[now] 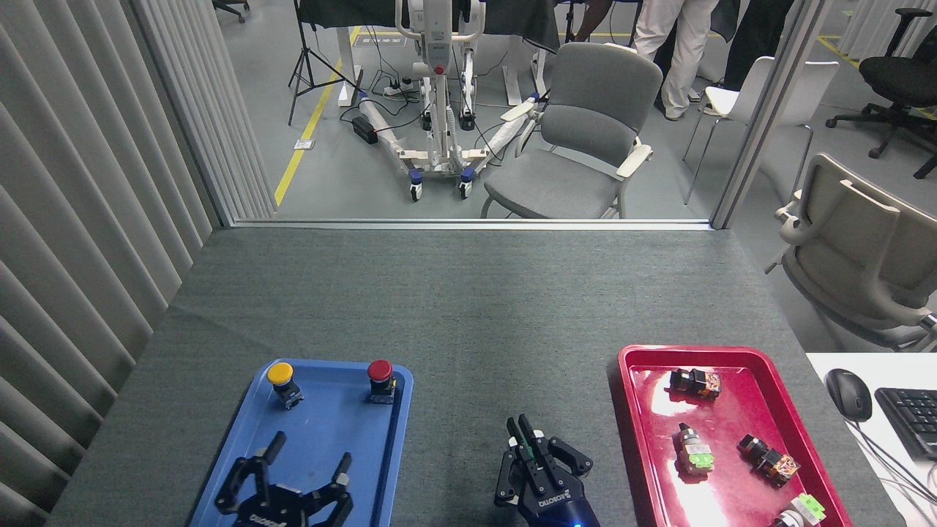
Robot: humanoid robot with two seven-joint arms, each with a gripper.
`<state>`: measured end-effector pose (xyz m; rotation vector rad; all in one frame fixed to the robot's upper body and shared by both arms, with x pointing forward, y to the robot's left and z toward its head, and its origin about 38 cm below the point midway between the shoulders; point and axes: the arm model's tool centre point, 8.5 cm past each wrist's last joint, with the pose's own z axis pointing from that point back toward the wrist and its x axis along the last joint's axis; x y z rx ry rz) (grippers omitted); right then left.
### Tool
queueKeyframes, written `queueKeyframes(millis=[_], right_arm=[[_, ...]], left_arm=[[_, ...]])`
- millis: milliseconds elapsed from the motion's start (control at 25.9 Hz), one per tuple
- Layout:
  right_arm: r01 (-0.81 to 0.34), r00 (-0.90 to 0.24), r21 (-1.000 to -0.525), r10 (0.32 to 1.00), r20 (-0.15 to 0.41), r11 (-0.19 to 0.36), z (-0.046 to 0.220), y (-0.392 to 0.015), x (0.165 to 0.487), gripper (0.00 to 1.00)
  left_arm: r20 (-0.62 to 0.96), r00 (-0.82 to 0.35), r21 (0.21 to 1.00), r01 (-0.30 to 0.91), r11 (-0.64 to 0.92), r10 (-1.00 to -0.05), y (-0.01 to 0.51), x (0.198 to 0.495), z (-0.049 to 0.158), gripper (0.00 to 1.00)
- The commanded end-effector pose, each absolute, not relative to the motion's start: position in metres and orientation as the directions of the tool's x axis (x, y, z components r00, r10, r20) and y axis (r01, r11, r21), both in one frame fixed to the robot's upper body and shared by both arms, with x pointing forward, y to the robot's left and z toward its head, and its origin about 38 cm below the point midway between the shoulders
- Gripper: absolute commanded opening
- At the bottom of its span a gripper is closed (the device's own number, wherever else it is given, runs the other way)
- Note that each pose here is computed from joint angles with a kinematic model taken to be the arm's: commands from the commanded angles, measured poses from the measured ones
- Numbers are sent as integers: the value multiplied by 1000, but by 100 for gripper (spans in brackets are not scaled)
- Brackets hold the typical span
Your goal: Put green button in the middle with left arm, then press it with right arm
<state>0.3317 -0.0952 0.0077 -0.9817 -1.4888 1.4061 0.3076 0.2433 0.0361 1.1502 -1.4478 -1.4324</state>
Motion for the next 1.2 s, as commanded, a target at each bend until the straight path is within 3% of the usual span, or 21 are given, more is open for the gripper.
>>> queueKeyframes(millis=[0,580,734,850,966,1005,1082,1159], right_arm=[[-72,-354,-997,934,59,35,-7,-84,328,0],[-83,-225,-997,974,24,5,-15,-106,329,0],[-158,-219,-987,976,11,-24,-42,-111,321,0],[-167,-218,-985,976,8,-29,-47,-110,317,0],[-93,-205,-996,979,18,-1,-34,-110,318,20],[-28,-194,-999,981,22,17,-22,-111,321,34],[88,-160,-995,986,34,49,1,-110,327,72],[162,-132,-984,990,48,69,17,-107,329,97]], left_arm=[[-69,-257,997,-51,-58,-964,275,302,32,100],[-32,-246,998,-65,-16,-969,281,309,39,100],[-31,-246,998,-65,-16,-969,281,308,39,100],[-31,-246,998,-64,-16,-969,281,308,38,100],[-31,-246,998,-65,-16,-969,281,308,39,100],[-31,-246,998,-67,-15,-969,281,308,39,100],[-32,-246,998,-65,-16,-969,281,309,39,100],[-32,-246,998,-65,-16,-969,281,309,39,100]])
